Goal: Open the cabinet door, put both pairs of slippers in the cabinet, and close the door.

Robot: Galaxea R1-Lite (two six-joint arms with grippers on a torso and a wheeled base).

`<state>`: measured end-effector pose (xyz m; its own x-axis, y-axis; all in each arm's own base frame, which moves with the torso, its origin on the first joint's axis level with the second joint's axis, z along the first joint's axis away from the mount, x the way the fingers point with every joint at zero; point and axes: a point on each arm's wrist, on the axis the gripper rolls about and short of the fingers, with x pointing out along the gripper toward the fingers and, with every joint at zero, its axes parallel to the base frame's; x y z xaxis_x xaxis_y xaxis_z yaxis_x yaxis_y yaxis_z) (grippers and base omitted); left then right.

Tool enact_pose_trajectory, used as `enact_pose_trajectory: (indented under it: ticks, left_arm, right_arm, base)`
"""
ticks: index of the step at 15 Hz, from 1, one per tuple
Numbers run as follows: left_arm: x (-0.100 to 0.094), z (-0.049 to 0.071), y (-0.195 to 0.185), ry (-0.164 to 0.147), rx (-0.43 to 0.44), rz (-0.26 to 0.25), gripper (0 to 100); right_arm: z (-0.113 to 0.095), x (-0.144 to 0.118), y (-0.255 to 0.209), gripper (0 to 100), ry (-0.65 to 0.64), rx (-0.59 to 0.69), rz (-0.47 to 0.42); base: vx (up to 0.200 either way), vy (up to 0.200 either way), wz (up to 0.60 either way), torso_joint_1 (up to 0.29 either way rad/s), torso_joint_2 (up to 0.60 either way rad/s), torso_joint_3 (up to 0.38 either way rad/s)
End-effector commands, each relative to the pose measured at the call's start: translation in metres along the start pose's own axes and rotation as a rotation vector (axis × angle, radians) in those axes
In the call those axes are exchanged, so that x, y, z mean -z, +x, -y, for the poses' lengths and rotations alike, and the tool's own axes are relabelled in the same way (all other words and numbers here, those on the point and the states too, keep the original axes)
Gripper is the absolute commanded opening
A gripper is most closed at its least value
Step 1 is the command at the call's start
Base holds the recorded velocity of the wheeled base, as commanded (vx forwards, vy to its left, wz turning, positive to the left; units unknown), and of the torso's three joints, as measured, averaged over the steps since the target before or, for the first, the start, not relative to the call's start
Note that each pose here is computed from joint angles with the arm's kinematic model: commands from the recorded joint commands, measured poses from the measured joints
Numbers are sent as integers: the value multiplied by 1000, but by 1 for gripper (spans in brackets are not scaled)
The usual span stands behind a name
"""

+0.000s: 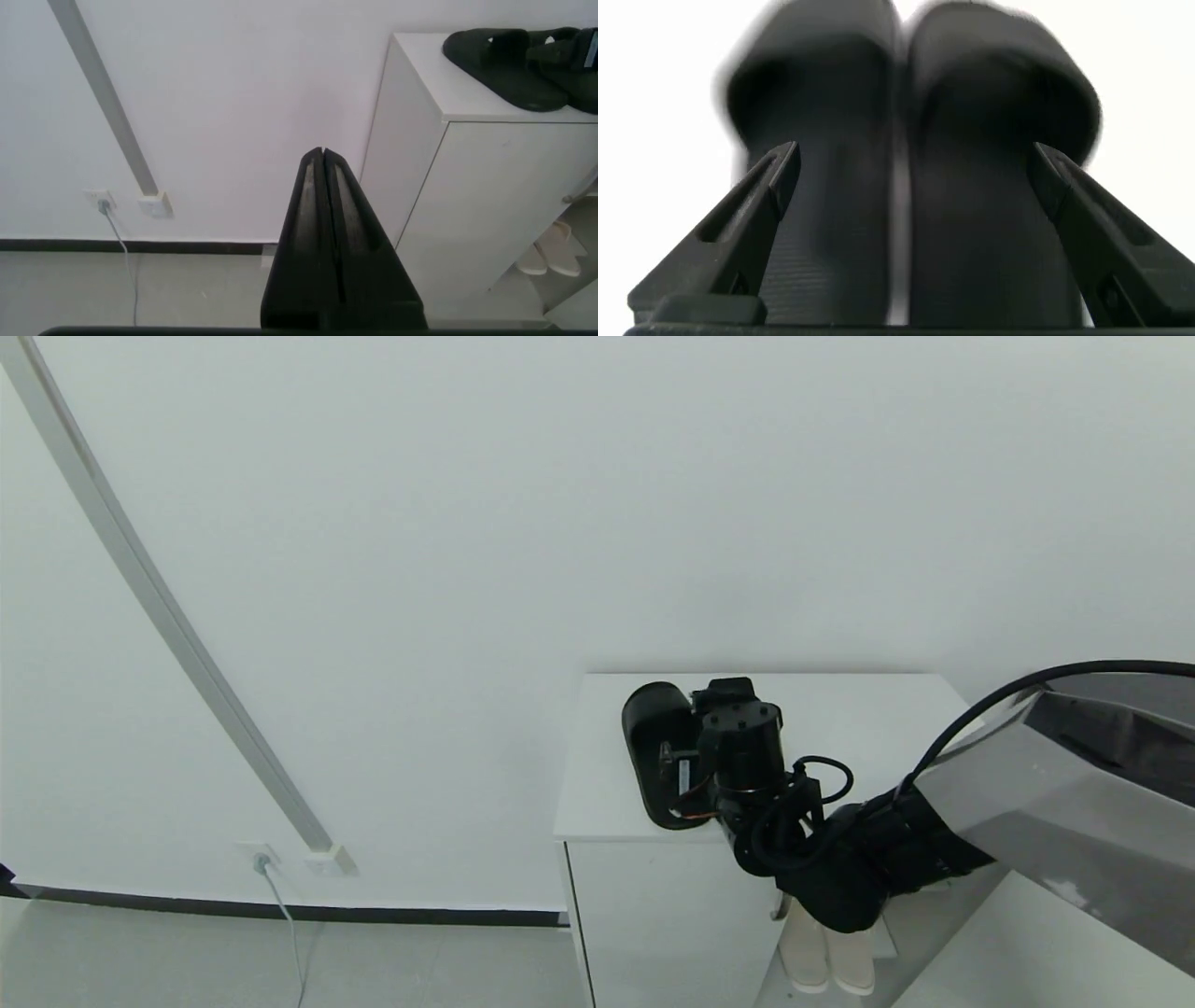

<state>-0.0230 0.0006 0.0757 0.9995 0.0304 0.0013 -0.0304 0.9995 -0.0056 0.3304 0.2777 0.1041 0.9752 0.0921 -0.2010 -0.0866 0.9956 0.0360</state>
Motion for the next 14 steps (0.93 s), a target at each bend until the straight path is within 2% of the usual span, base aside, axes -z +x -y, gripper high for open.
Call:
enact_pose_trajectory:
  ticks: [1,14]
  left_arm:
    - [0,0,0,-1,-2,-1,0]
    - [0,0,0,1,1,-1,0]
  right_arm:
    - [0,7,12,100,-1,7,-5]
    - [-1,8,78,100,5,23,82]
  base:
    - [0,0,0,0,0,0]
    - [0,0,0,0,0,0]
